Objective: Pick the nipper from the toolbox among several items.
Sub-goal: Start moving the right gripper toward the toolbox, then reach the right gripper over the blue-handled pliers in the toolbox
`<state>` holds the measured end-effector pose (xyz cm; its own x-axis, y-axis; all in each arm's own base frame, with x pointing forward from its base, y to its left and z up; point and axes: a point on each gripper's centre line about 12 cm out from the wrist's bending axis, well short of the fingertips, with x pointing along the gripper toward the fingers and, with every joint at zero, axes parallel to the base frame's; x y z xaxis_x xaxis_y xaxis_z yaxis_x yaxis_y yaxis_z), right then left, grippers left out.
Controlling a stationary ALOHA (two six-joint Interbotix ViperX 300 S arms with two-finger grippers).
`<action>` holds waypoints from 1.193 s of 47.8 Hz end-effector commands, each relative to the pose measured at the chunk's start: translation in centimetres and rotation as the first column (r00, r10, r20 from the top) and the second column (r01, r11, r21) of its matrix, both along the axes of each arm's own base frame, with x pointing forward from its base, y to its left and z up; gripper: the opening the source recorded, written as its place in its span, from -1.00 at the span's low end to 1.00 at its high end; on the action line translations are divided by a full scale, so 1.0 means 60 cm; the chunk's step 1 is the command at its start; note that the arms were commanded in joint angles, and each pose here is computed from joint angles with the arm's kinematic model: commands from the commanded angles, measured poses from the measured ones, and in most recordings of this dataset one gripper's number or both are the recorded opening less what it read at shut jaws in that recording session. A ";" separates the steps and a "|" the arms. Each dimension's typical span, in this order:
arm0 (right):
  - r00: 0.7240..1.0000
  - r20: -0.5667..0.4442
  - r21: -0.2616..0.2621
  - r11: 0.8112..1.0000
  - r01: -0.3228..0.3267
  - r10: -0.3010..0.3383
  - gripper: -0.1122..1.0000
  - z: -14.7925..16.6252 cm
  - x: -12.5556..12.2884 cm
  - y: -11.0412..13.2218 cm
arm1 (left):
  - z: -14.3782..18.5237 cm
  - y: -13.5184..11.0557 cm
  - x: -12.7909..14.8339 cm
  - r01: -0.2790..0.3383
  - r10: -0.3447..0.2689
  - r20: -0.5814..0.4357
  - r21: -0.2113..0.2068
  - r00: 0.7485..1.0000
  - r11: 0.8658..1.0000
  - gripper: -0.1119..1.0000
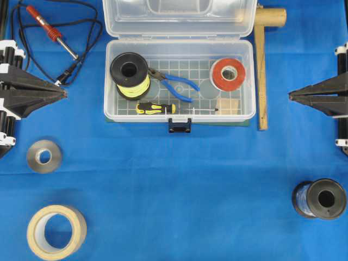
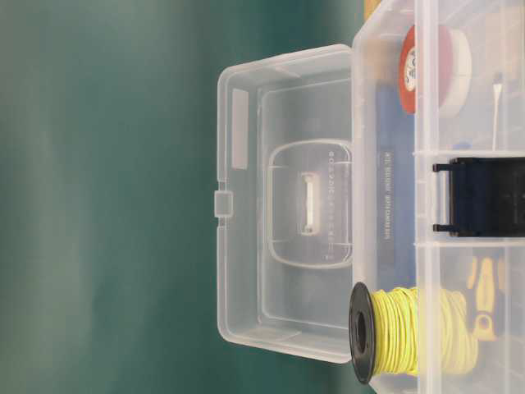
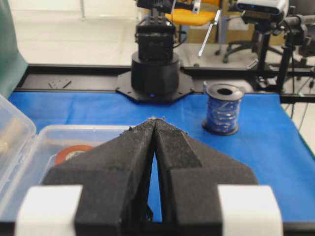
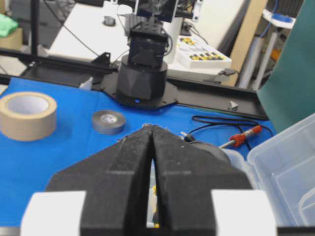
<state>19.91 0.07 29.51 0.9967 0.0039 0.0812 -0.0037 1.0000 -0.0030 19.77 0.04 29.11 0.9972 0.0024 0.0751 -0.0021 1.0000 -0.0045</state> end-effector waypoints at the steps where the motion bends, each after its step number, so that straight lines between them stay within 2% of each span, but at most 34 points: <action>1: 1.000 -0.003 0.018 1.000 0.006 -0.006 -0.80 0.007 0.005 -0.002 | 0.006 0.001 0.002 -0.005 0.005 0.005 -0.012 1.000 1.000 -0.80; 11: 0.990 -0.141 0.050 0.998 0.023 -0.016 -0.80 0.008 0.026 -0.007 | 0.003 0.001 0.003 -0.006 0.006 -0.005 -0.013 1.000 1.000 -0.80; 17: 0.975 -0.215 0.069 0.995 0.075 -0.058 -0.80 0.018 0.054 -0.025 | 0.002 0.001 0.004 -0.006 0.006 -0.008 -0.013 1.000 1.000 -0.80; 25: 0.923 -0.353 0.068 0.980 0.187 -0.152 -0.79 0.018 0.110 -0.075 | -0.002 0.001 0.006 -0.006 0.006 -0.019 -0.018 1.000 1.000 -0.80; 30: 0.886 -0.428 0.059 0.972 0.226 -0.180 -0.78 0.017 0.148 -0.099 | -0.004 0.001 0.008 -0.006 0.005 -0.026 -0.021 1.000 1.000 -0.80; 33: 0.852 -0.490 0.053 0.969 0.241 -0.186 -0.69 0.009 0.175 -0.112 | -0.006 0.001 0.010 -0.006 0.006 -0.028 -0.021 1.000 1.000 -0.80; 39: 0.775 -0.603 0.041 0.964 0.264 -0.187 -0.06 -0.012 0.220 -0.134 | -0.005 0.001 0.010 -0.006 0.006 -0.025 -0.021 1.000 1.000 -0.80; 45: 0.677 -0.714 0.022 0.960 0.280 -0.181 0.55 -0.040 0.268 -0.157 | -0.008 0.001 0.010 -0.006 0.006 -0.029 -0.019 1.000 1.000 -0.80; 47: 0.646 -0.743 0.016 0.959 0.281 -0.177 0.57 -0.049 0.282 -0.162 | -0.008 0.001 0.010 -0.006 0.006 -0.032 -0.019 0.999 1.000 -0.80; 53: 0.564 -0.809 0.008 0.956 0.294 -0.167 0.36 -0.080 0.321 -0.181 | -0.014 0.002 0.013 -0.008 0.007 -0.049 -0.019 0.999 1.000 -0.80; 57: 0.508 -0.846 0.004 0.952 0.305 -0.159 0.36 -0.114 0.342 -0.195 | -0.016 0.002 0.014 -0.008 0.007 -0.055 -0.019 0.998 1.000 -0.80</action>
<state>39.14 -10.71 22.84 0.5864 -0.1701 -0.7920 0.2874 0.9578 0.0071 20.36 0.14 28.07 0.9997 0.0104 0.0213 -0.0099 0.9997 -0.0220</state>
